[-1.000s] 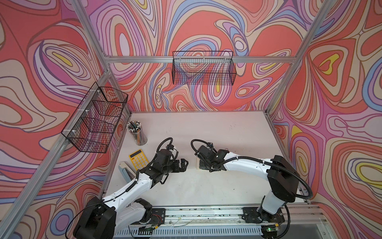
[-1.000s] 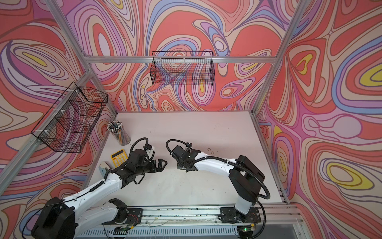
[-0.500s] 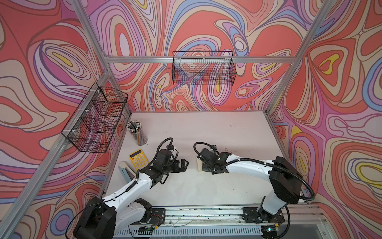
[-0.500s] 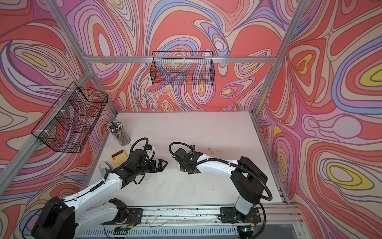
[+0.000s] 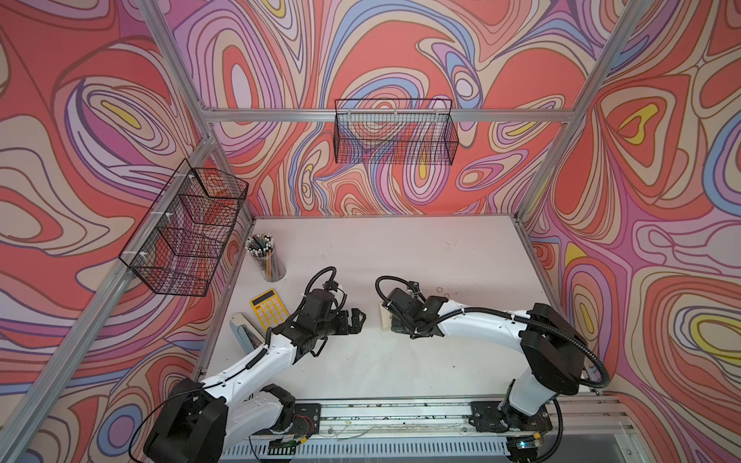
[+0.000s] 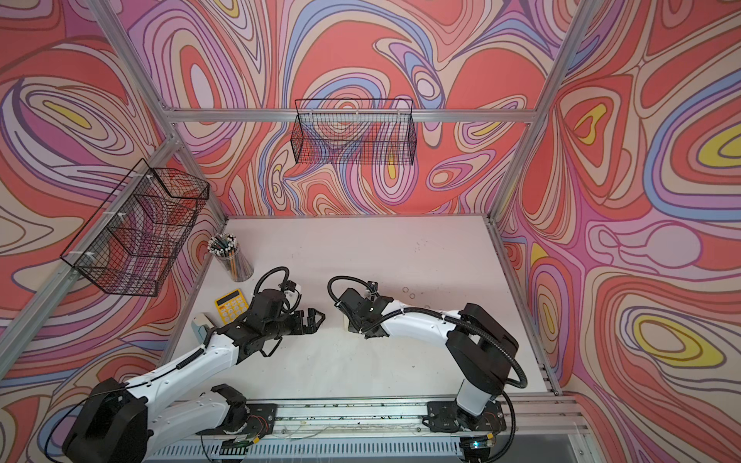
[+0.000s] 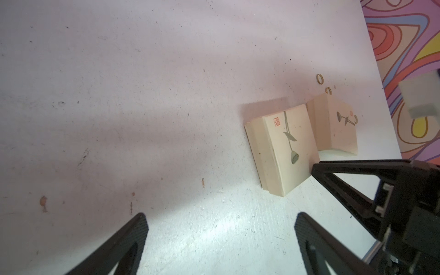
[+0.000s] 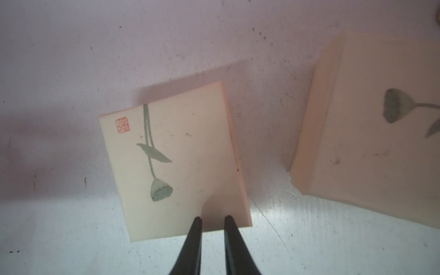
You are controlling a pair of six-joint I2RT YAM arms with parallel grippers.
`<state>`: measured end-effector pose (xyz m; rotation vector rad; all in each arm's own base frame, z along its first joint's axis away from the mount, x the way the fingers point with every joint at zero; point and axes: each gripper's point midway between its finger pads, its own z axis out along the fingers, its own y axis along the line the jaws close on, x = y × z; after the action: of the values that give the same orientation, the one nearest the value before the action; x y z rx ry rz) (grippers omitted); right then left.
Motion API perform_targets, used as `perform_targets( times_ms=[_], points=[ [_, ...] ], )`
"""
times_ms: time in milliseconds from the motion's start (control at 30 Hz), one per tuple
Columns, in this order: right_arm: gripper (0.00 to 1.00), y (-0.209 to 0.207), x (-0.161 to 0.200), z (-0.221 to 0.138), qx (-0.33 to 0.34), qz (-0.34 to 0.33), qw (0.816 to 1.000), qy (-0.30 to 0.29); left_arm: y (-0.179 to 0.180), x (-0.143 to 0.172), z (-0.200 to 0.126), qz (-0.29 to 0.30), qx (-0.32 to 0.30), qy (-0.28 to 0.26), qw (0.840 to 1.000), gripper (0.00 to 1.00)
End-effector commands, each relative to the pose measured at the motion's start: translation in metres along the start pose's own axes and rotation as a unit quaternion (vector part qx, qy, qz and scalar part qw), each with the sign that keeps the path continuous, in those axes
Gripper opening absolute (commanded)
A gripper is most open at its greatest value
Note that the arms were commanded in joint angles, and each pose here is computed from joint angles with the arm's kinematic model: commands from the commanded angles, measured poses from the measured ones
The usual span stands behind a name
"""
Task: Take the rings out of the lift-off lid box
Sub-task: Close the lid on the jewelry box, then reset both arms
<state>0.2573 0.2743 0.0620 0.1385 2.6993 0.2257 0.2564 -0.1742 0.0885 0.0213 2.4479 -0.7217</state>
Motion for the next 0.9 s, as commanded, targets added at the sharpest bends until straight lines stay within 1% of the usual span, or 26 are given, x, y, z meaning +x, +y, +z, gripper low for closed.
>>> perform_targets(
  times_ms=[0, 100, 133, 167, 200, 300, 367, 433, 467, 500, 533, 567, 633, 700, 767, 800, 867],
  points=[
    [0.2, 0.013, -0.025, -0.019, -0.014, -0.013, 0.999, -0.043, 0.004, -0.007, -0.004, 0.0, -0.016, -0.01, 1.0, 1.0],
    [0.25, 0.026, -0.045, -0.034, -0.035, -0.024, 0.996, -0.075, 0.007, -0.011, -0.008, 0.008, -0.027, -0.023, 0.999, 1.0],
    [0.3, 0.027, -0.053, -0.04, -0.034, -0.031, 0.995, -0.089, 0.01, -0.013, -0.01, 0.014, -0.035, -0.027, 0.999, 1.0],
    [0.35, 0.023, -0.064, -0.046, -0.027, -0.035, 0.993, -0.107, 0.004, -0.029, -0.017, 0.024, -0.041, -0.048, 0.998, 1.0],
    [0.41, 0.018, -0.074, -0.052, -0.018, -0.036, 0.991, -0.127, 0.006, -0.034, -0.021, 0.032, -0.051, -0.057, 0.997, 1.0],
    [0.56, -0.001, -0.116, -0.084, -0.002, -0.04, 0.977, -0.209, 0.013, -0.059, -0.036, 0.062, -0.095, -0.104, 0.988, 1.0],
    [0.68, -0.013, -0.145, -0.106, -0.004, -0.048, 0.963, -0.264, 0.023, -0.084, -0.051, 0.08, -0.142, -0.156, 0.974, 1.0],
    [0.77, -0.03, -0.167, -0.119, 0.004, -0.047, 0.95, -0.309, 0.037, -0.106, -0.065, 0.093, -0.187, -0.206, 0.956, 1.0],
    [0.83, -0.041, -0.177, -0.124, 0.012, -0.046, 0.943, -0.33, 0.045, -0.116, -0.071, 0.093, -0.205, -0.227, 0.948, 1.0],
    [0.87, -0.051, -0.184, -0.128, 0.025, -0.045, 0.936, -0.348, 0.054, -0.124, -0.074, 0.091, -0.219, -0.241, 0.941, 1.0],
    [0.93, -0.063, -0.192, -0.132, 0.044, -0.044, 0.926, -0.371, 0.067, -0.13, -0.077, 0.085, -0.235, -0.25, 0.936, 1.0],
    [0.98, -0.076, -0.197, -0.134, 0.068, -0.047, 0.915, -0.394, 0.079, -0.136, -0.081, 0.077, -0.251, -0.258, 0.93, 1.0],
    [0.98, -0.104, -0.204, -0.138, 0.117, -0.043, 0.897, -0.424, 0.102, -0.143, -0.084, 0.083, -0.291, -0.268, 0.915, 1.0],
    [0.98, -0.133, -0.205, -0.135, 0.156, -0.044, 0.887, -0.432, 0.115, -0.148, -0.084, 0.112, -0.321, -0.277, 0.899, 1.0],
    [0.98, -0.159, -0.2, -0.134, 0.176, -0.033, 0.878, -0.444, 0.131, -0.138, -0.078, 0.137, -0.354, -0.271, 0.885, 1.0],
    [0.99, -0.172, -0.194, -0.135, 0.187, -0.023, 0.87, -0.456, 0.137, -0.136, -0.077, 0.137, -0.366, -0.274, 0.879, 1.0],
    [0.98, -0.192, -0.183, -0.137, 0.199, -0.017, 0.854, -0.48, 0.146, -0.132, -0.074, 0.135, -0.376, -0.277, 0.874, 1.0]
  ],
)
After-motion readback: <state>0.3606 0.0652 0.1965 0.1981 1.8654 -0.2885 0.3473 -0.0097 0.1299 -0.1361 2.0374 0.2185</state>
